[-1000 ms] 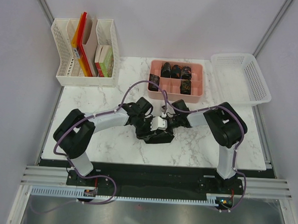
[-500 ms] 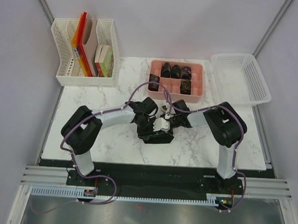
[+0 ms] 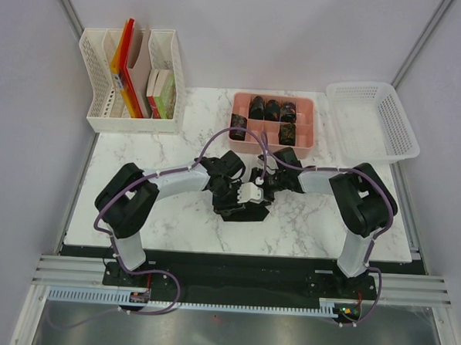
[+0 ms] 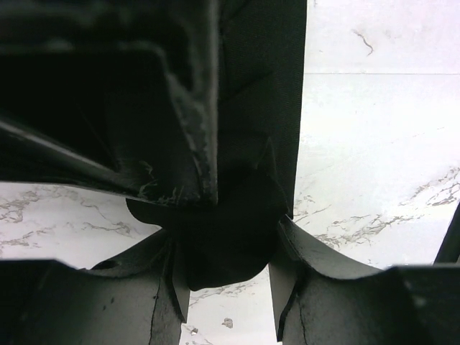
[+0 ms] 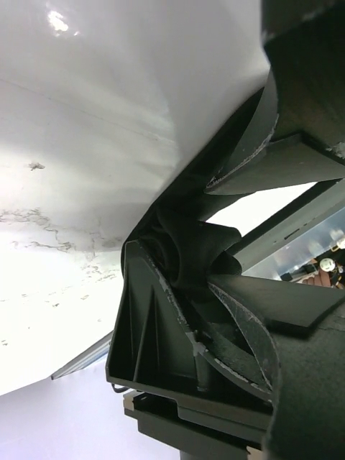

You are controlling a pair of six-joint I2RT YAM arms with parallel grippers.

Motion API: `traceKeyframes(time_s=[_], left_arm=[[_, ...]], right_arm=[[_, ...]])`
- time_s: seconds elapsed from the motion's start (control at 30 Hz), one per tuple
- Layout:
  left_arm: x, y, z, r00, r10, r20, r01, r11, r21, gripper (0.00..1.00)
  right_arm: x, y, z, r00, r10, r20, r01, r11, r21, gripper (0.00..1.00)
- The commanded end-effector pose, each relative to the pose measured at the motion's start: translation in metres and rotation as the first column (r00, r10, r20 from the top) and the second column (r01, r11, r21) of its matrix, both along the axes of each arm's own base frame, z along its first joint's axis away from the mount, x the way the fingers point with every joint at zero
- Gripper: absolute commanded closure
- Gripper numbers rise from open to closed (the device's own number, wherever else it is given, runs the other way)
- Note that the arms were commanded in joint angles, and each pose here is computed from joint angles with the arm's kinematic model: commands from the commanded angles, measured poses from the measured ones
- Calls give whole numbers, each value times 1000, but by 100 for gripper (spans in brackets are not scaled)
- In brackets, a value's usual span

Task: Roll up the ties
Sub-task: Roll the tie at the center of the board.

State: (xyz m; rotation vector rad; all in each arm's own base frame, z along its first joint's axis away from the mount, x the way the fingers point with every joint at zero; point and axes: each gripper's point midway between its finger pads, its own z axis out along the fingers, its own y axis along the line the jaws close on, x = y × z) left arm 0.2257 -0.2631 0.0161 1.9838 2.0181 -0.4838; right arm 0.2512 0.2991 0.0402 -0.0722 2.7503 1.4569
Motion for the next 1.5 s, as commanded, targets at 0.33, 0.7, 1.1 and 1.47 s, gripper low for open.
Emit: traceKeyframes(time_s=[0.33, 0.7, 1.1, 1.47], left_arm=[[-40, 23, -48, 988, -59, -143, 76, 990, 119, 65], [-40, 22, -48, 987, -52, -149, 70, 991, 118, 64], [-28, 16, -34, 989, 23, -149, -12, 997, 72, 56], [-11, -4, 23, 1000, 14, -25, -19, 981, -192, 29]], right_arm=[[5, 19, 35, 998, -50, 41, 44, 990, 136, 42], [-11, 25, 14, 1000, -14, 23, 12, 996, 84, 57], [-24, -4, -34, 998, 62, 13, -60, 992, -113, 100], [-16, -18, -71, 999, 54, -3, -54, 978, -202, 100]])
